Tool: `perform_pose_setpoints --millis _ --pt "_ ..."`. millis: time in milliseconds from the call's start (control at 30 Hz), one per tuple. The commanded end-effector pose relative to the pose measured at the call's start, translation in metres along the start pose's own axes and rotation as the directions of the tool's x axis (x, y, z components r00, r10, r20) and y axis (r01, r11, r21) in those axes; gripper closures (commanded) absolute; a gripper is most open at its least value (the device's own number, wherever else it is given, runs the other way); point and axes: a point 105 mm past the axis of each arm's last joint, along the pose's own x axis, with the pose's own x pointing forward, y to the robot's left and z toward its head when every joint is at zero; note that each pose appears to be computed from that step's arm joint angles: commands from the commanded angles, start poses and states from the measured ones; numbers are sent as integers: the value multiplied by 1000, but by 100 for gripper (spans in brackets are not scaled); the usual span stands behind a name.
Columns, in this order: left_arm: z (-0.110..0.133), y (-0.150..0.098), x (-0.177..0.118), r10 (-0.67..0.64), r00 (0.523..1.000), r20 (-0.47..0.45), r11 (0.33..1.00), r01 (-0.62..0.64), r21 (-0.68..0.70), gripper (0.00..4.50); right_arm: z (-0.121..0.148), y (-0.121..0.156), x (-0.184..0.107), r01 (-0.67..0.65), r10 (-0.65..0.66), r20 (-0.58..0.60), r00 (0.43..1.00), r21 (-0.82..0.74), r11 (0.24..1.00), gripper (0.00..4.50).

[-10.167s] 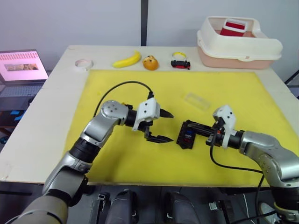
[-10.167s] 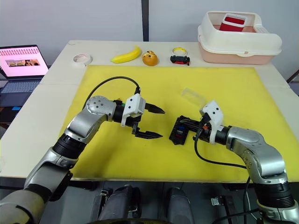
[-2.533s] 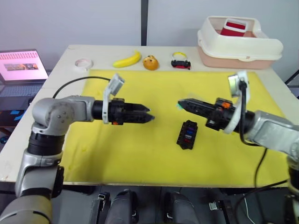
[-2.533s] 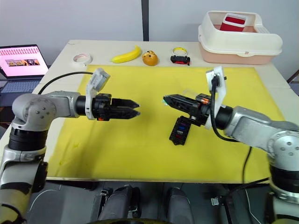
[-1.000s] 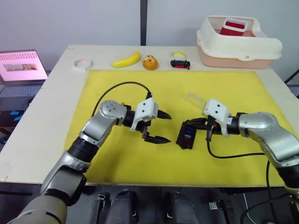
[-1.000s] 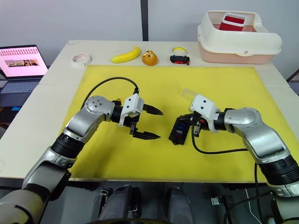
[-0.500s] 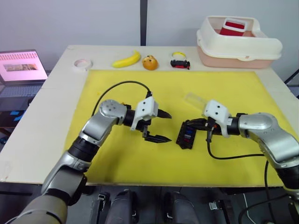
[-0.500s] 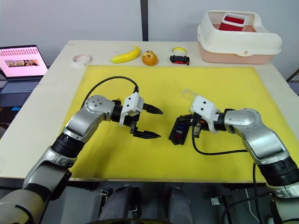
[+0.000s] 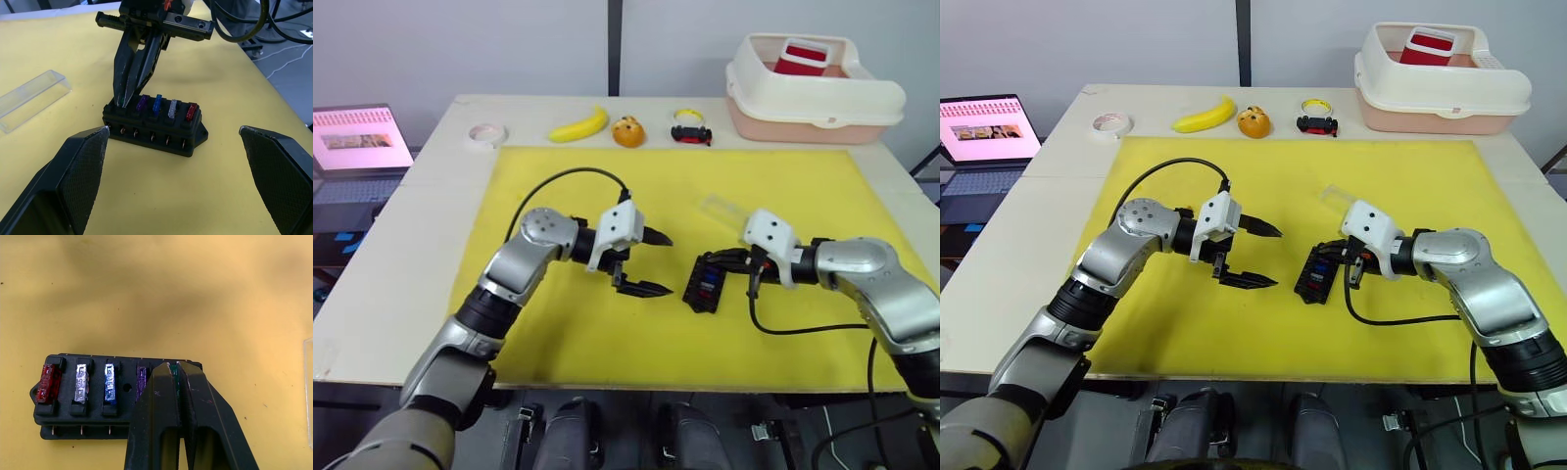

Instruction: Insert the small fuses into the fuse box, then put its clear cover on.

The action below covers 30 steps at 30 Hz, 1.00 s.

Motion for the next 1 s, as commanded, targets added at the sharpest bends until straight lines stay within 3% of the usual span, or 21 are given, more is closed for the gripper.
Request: perform_pose_setpoints --millis 33,267,400,600,833,1000 --pt "16 3 -1 4 1000 24 998 -5 63 2 -3 -2 -3 17 -17 -9 1000 -1 1000 450" --pt "15 4 -2 7 1000 21 998 -8 63 2 -3 1 -3 12 -12 -4 1000 7 1000 450" --pt "15 5 -2 10 1000 21 998 -12 64 0 5 -1 -6 25 -25 19 999 6 1000 308" --pt "15 6 -2 14 1000 23 998 -15 63 0 10 -2 -10 32 -33 30 999 16 999 4" --pt "12 4 -2 14 1000 21 998 -15 61 0 28 -9 -24 71 -73 72 995 29 997 4" --pt "10 3 -3 13 1000 20 998 -14 57 0 42 -8 -37 72 -89 142 986 124 990 4"
